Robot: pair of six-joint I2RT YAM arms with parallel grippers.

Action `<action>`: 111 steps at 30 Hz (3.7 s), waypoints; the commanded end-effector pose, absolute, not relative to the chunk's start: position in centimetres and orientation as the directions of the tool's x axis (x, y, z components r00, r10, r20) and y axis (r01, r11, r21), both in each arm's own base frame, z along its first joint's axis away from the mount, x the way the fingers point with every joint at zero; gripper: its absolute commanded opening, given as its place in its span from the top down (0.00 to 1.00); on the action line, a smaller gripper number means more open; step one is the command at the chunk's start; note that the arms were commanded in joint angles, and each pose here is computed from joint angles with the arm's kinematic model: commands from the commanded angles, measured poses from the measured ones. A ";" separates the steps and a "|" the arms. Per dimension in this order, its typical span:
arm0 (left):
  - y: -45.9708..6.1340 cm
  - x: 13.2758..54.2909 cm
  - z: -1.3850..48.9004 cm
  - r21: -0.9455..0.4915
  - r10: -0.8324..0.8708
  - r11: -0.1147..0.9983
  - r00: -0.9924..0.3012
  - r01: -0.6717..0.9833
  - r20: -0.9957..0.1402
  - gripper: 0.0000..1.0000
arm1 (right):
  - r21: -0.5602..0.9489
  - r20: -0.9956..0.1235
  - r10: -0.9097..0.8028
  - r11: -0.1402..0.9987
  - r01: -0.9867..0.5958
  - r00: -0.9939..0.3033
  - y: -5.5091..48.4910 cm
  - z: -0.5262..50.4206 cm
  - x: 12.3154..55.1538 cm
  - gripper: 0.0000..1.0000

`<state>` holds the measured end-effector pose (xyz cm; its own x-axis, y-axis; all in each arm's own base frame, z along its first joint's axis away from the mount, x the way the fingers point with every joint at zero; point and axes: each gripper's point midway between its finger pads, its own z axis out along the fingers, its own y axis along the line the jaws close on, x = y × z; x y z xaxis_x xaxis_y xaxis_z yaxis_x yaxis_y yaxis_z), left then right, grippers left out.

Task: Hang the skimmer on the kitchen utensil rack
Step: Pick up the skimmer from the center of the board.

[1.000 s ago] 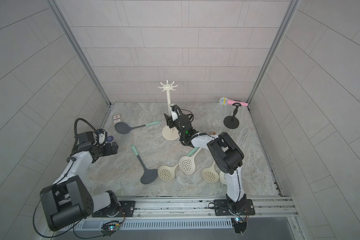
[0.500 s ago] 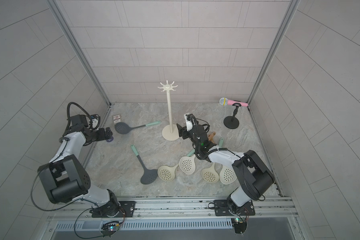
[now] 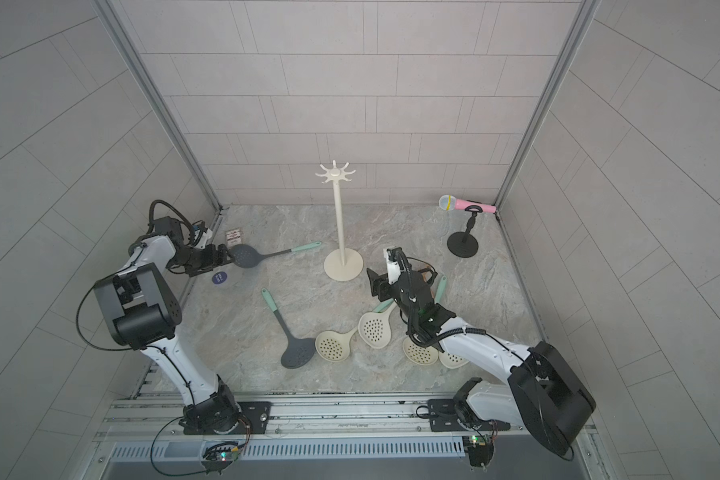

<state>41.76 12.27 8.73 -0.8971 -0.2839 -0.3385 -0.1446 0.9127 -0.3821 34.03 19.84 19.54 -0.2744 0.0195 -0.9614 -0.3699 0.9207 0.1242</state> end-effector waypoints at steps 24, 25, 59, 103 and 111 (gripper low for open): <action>12.7 47.5 6.9 -0.533 -0.388 0.826 -0.869 -0.182 -0.306 0.37 | 0.100 -0.945 -0.014 0.940 -0.328 -0.328 18.1 17.4 32.5 0.22; 12.6 47.5 6.7 -0.534 -0.384 0.826 -0.872 -0.179 -0.303 0.39 | 0.099 -0.944 -0.015 0.940 -0.326 -0.329 18.1 17.4 32.5 0.21; 11.0 44.9 12.1 -0.696 -0.470 0.702 -0.831 -0.149 -0.296 1.00 | 0.109 -0.943 -0.057 0.876 -0.469 -0.327 22.0 21.7 26.6 0.22; 3.6 36.3 22.4 -0.859 -0.545 0.512 -0.771 0.005 -0.330 1.00 | 0.496 -0.831 0.542 0.618 -0.610 -0.126 47.7 32.2 40.8 0.50; 3.3 35.9 22.5 -0.860 -0.540 0.510 -0.773 0.013 -0.332 1.00 | 0.496 -0.821 0.548 0.545 -0.676 -0.161 49.6 33.6 40.9 0.56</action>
